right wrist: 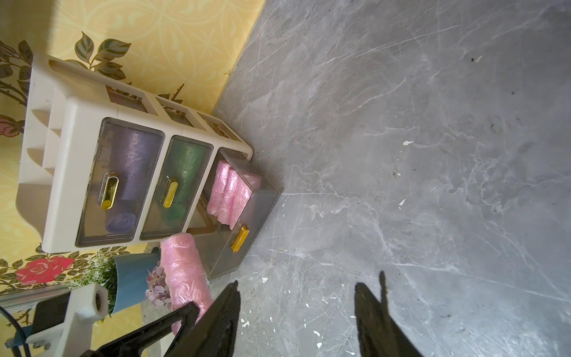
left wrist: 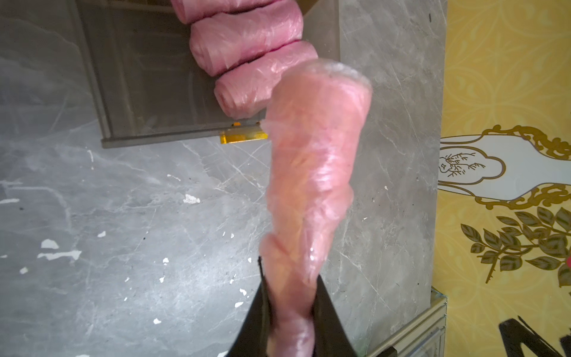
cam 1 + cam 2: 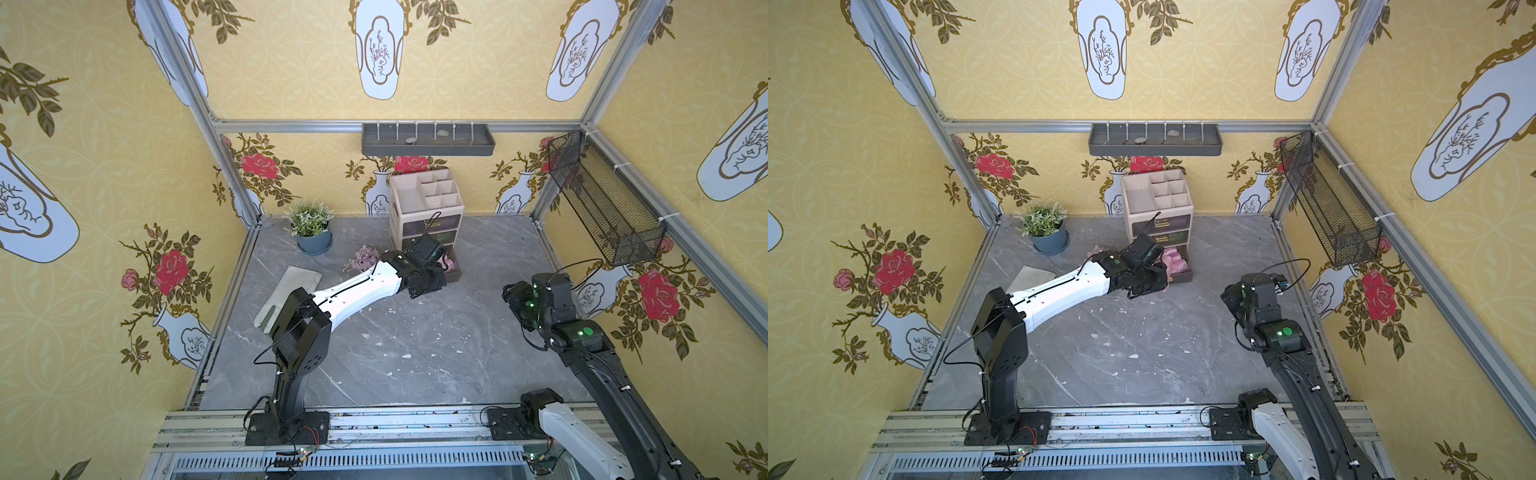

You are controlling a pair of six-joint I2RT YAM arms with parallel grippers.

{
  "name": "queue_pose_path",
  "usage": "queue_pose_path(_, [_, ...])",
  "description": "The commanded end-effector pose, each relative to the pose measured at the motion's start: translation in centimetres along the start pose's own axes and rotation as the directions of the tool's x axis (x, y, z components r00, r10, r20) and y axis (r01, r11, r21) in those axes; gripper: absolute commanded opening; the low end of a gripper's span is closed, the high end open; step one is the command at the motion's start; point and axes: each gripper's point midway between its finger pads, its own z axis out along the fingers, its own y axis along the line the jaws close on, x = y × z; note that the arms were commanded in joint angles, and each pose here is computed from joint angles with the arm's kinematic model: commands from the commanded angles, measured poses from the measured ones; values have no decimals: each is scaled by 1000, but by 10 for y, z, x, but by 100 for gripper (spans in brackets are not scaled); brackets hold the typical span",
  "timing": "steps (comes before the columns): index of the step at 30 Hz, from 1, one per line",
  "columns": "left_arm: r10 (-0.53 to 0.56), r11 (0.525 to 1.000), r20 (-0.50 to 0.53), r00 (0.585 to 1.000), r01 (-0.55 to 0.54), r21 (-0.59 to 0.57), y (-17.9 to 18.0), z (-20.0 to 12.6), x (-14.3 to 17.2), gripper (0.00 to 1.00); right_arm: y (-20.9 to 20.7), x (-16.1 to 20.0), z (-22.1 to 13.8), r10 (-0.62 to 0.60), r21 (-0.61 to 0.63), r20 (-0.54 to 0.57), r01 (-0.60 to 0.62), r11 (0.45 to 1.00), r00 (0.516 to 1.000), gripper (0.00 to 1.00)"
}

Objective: Sort the rolls of trash bags by color and place them into the drawer
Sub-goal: Place the roll of trash bags in the drawer.

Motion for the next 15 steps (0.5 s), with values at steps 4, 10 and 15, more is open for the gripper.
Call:
queue_pose_path(4, [-142, 989, 26, 990, 143, -36, 13, -14, -7, 0, -3, 1, 1, -12, 11, 2, 12, 1000, 1000, 60])
queue_pose_path(10, [-229, 972, 67, 971, 232, -36, 25, -23, -24, 0, -2, 2, 3, -8, 9, -6, 8, 1000, 1000, 60])
queue_pose_path(15, [-276, 960, 34, 961, 277, -28, 31, -15, -32, 0, -2, 3, 7, -7, 12, -13, 7, 1000, 1000, 60])
